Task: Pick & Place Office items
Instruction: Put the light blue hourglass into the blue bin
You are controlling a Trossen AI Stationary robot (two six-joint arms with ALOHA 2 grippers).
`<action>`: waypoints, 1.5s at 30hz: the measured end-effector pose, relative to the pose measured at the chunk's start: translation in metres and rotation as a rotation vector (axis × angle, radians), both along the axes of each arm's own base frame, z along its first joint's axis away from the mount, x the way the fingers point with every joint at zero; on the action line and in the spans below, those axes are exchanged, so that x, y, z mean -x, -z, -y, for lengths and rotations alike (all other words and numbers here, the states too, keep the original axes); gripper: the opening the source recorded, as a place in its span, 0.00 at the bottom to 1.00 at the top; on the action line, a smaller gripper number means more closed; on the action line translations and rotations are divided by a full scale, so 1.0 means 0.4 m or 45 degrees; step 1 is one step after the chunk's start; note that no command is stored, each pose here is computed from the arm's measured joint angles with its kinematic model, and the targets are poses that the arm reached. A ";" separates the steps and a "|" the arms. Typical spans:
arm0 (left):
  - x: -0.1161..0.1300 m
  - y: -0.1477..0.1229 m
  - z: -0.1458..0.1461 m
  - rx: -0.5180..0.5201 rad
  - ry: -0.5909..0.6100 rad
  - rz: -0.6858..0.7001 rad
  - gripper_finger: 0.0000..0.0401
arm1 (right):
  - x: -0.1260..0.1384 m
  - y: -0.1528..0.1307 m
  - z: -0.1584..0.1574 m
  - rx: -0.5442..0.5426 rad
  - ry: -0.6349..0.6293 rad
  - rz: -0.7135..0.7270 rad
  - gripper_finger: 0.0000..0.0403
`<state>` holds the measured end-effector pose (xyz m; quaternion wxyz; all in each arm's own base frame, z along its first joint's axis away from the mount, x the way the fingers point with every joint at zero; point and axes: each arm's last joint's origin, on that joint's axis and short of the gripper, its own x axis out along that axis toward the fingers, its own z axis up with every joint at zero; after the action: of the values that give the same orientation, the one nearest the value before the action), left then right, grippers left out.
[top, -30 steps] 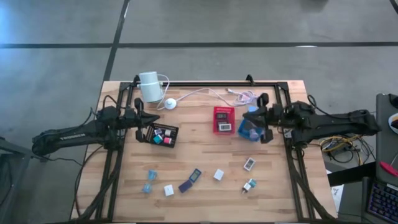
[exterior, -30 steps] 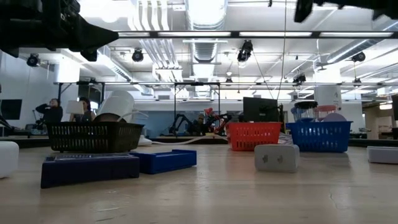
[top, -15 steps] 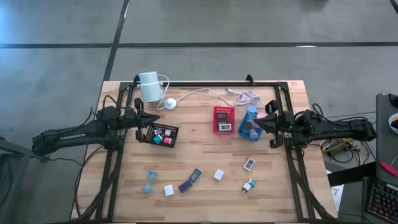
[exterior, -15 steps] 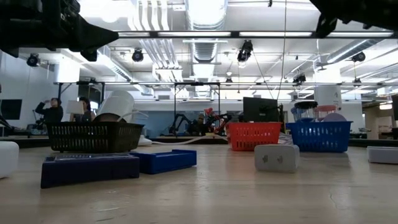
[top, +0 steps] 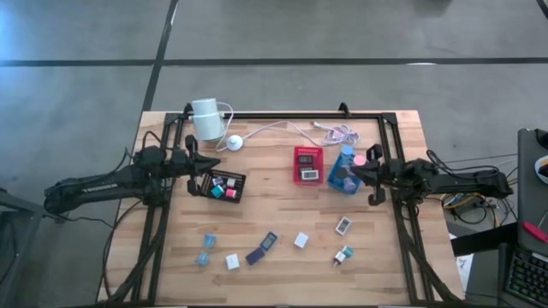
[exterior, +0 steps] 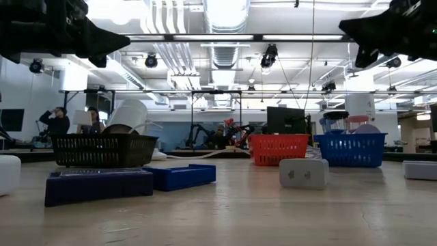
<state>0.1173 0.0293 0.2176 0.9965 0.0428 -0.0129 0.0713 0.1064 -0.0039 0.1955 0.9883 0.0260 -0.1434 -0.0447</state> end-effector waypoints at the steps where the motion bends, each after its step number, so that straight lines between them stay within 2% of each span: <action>1: 0.000 0.000 0.000 -0.005 -0.001 -0.001 0.03 | 0.000 -0.001 0.000 0.008 0.002 0.005 0.02; 23: 0.000 0.000 0.000 -0.016 -0.003 -0.003 0.03 | -0.003 0.005 0.000 0.024 0.005 -0.030 0.02; 31: 0.000 -0.007 0.001 0.111 0.024 0.053 0.03 | -0.004 0.006 0.000 0.042 0.009 -0.039 0.02; 34: -0.001 -0.009 0.006 0.174 0.099 0.034 0.03 | -0.004 0.006 0.000 0.045 0.011 -0.041 0.02; 37: -0.004 -0.055 0.018 0.269 0.186 0.030 0.01 | -0.003 0.006 0.002 0.067 0.048 -0.045 0.02; 40: -0.009 -0.125 0.037 0.304 0.220 -0.032 0.01 | -0.005 0.009 0.005 0.078 0.110 -0.064 0.02; 45: -0.022 -0.227 0.062 0.359 -0.048 -0.360 0.01 | -0.010 0.019 0.009 0.096 0.182 -0.126 0.02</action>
<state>0.1261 0.0045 0.3082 0.9829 -0.0874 0.1382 0.0844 0.1103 -0.0074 0.1881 0.9888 -0.0236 -0.0974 -0.1109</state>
